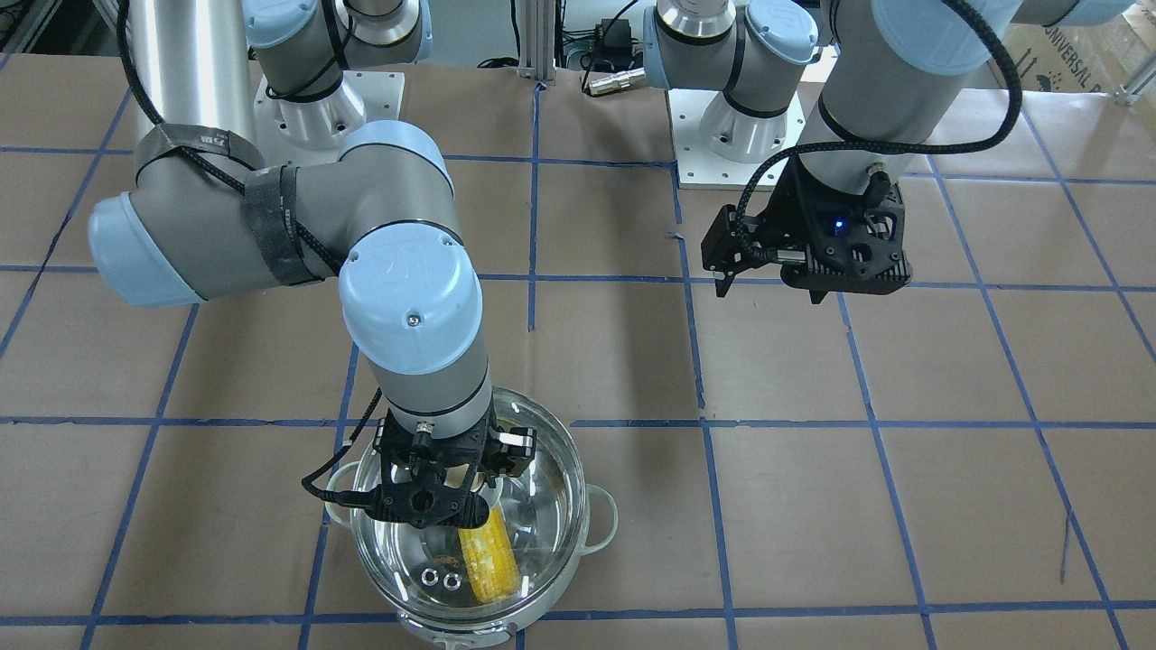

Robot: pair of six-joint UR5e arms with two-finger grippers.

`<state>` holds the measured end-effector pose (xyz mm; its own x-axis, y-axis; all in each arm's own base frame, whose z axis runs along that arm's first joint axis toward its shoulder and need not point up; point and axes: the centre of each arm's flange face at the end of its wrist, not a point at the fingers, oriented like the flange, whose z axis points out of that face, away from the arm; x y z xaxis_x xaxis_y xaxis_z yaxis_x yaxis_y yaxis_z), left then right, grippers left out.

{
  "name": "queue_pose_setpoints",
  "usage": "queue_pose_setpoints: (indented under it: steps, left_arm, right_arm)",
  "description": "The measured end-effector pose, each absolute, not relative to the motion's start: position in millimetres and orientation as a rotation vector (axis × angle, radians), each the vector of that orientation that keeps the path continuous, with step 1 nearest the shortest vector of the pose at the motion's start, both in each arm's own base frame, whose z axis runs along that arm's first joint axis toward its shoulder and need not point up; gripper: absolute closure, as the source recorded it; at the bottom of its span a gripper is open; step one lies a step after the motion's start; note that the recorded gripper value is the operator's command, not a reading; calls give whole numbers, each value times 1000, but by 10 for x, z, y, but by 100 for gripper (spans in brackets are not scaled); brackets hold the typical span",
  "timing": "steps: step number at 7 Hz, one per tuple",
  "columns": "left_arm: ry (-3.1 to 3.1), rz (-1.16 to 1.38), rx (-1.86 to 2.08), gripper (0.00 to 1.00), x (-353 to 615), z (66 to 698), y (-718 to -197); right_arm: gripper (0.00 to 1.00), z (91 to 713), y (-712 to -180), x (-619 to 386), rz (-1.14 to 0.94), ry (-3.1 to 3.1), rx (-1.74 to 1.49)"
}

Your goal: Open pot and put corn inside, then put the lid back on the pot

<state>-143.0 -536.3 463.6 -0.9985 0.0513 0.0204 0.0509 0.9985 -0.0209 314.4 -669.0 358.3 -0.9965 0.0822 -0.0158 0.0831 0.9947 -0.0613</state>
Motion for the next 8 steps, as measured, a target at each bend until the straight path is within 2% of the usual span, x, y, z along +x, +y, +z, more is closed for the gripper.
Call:
queue_pose_setpoints:
  steps: [4,7,8]
  left_arm:
    - [-3119,44,-74,0,-1436,4650,-5369]
    - [-3118,45,-71,0,-1439,4638,-5369]
    - [-3118,45,-71,0,-1439,4636,-5369]
  right_arm:
    - [76,3591,-6708,3116,-100,3122,137]
    - [54,3602,-6720,3119,-114,3116,137]
    - [42,3612,-6732,3124,-135,3112,138]
